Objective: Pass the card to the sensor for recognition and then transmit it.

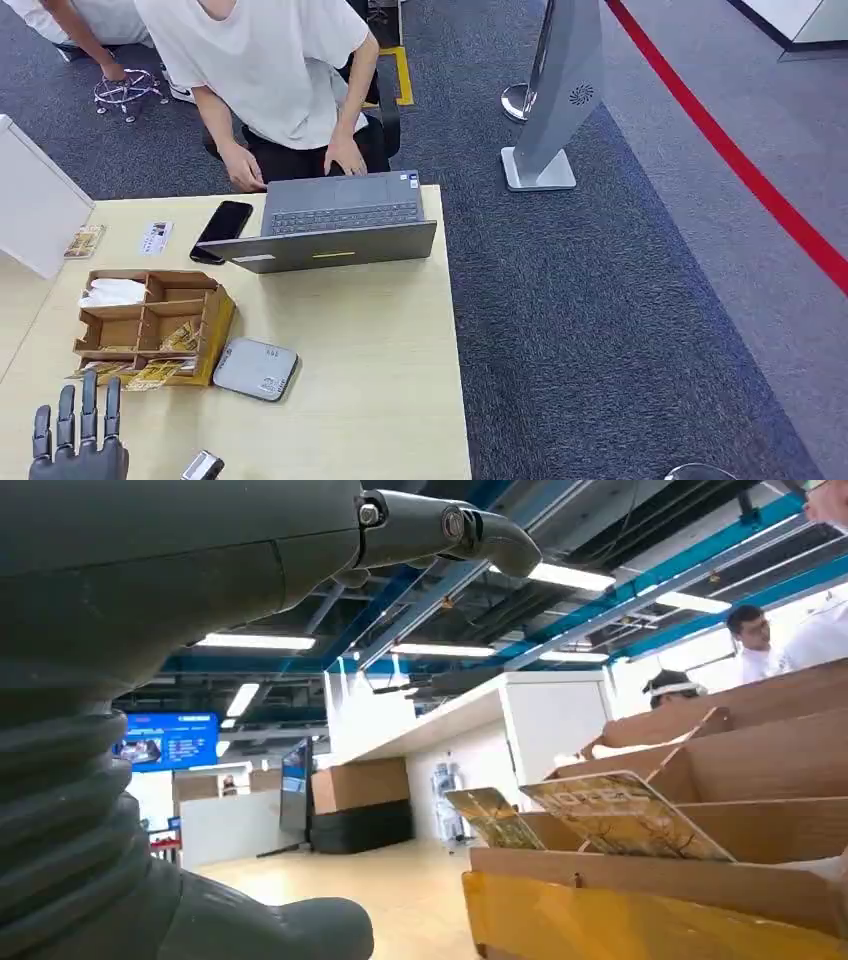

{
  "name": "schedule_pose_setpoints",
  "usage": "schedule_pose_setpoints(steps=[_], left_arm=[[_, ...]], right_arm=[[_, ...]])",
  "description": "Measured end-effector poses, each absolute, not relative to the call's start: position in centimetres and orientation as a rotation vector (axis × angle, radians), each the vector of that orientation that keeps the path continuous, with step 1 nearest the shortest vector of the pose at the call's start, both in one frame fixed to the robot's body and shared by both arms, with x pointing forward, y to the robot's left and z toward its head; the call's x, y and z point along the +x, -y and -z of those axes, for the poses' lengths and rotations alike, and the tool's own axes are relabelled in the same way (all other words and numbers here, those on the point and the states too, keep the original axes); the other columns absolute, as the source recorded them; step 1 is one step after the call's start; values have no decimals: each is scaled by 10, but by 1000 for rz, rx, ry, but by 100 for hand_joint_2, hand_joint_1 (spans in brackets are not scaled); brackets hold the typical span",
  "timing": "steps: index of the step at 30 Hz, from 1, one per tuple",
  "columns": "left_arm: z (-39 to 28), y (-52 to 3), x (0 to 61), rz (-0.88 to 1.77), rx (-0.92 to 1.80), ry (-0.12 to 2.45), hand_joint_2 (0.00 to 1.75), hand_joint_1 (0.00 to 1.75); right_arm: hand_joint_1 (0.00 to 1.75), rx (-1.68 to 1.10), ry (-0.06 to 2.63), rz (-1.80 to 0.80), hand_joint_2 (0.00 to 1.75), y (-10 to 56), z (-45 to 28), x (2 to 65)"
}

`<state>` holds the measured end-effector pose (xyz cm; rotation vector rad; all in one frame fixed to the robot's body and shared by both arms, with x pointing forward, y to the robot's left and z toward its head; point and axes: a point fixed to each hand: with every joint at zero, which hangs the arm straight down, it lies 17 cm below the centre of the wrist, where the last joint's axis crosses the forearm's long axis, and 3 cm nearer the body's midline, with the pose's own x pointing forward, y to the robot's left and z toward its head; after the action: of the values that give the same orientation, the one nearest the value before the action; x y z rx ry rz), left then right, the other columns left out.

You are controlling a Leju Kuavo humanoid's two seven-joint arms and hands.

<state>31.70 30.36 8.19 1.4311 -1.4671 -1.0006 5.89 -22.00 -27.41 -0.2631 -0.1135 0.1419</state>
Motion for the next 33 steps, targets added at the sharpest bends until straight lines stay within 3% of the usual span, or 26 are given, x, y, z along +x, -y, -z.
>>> schedule_pose_setpoints(steps=[33], left_arm=[[-66,-351,340,910,1450,1401,175,0]], right_arm=[[0,-261,121,-180,175,219,274,60]])
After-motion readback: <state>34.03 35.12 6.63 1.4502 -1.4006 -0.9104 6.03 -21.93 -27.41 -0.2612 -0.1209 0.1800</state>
